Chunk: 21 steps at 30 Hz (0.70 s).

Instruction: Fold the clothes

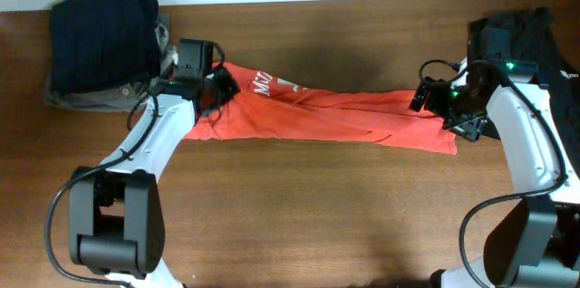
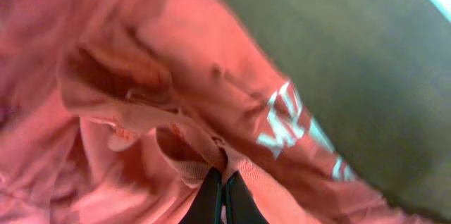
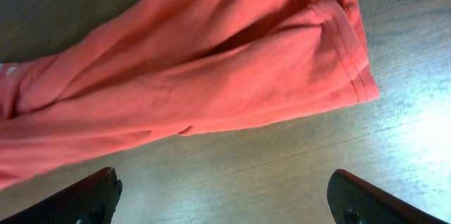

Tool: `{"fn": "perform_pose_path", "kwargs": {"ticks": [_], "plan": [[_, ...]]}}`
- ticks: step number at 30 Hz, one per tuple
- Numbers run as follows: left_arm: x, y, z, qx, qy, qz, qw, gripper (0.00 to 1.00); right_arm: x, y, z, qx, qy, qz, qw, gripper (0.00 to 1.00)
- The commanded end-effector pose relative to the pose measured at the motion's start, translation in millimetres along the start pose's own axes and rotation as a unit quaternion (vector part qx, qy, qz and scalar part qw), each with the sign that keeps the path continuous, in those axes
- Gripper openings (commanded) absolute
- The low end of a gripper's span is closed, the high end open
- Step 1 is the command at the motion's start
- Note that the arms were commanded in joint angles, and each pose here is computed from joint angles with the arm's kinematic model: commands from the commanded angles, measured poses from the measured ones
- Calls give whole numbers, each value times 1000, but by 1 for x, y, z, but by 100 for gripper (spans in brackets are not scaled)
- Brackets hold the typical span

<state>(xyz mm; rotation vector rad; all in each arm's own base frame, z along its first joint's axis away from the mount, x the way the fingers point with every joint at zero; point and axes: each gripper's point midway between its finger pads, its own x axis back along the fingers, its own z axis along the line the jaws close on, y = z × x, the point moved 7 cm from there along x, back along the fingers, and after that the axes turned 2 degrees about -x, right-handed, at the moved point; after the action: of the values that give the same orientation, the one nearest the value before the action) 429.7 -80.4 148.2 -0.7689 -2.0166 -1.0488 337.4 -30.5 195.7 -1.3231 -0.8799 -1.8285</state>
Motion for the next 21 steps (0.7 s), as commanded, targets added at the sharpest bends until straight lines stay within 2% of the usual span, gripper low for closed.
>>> {"fn": "perform_pose_path", "kwargs": {"ticks": [1, 2, 3, 5, 6, 11, 12, 16, 21], "plan": [[-2, 13, 2, -26, 22, -38, 999, 22, -6, -5, -2, 5, -12, 13, 1000, 98], [-3, 14, 1, -36, 19, -41, 998, 57, -7, -6, -2, 4, -13, 16, 1000, 98], [-4, 15, 0, -48, 16, -44, 998, 76, -8, -7, -3, 4, -14, 18, 1000, 98], [-5, 17, -1, -68, 14, -48, 996, 94, -11, -10, -5, 3, -16, 24, 1000, 98], [-5, 17, -1, -74, 13, -49, 996, 98, -12, -11, -5, 2, -17, 26, 1000, 98], [-5, 14, 1, -91, 19, -40, 995, 98, -24, -19, -11, 0, -23, 39, 999, 98], [-5, 11, 3, -91, 24, -28, 995, 95, -27, -21, -13, -1, -25, 45, 999, 98], [-5, -4, 14, -88, 51, 16, 995, 71, -33, -33, -14, -8, -14, 74, 997, 97], [-11, -12, 21, -91, 66, 39, 993, 71, -40, -38, -8, -39, 28, 91, 995, 97]]}}
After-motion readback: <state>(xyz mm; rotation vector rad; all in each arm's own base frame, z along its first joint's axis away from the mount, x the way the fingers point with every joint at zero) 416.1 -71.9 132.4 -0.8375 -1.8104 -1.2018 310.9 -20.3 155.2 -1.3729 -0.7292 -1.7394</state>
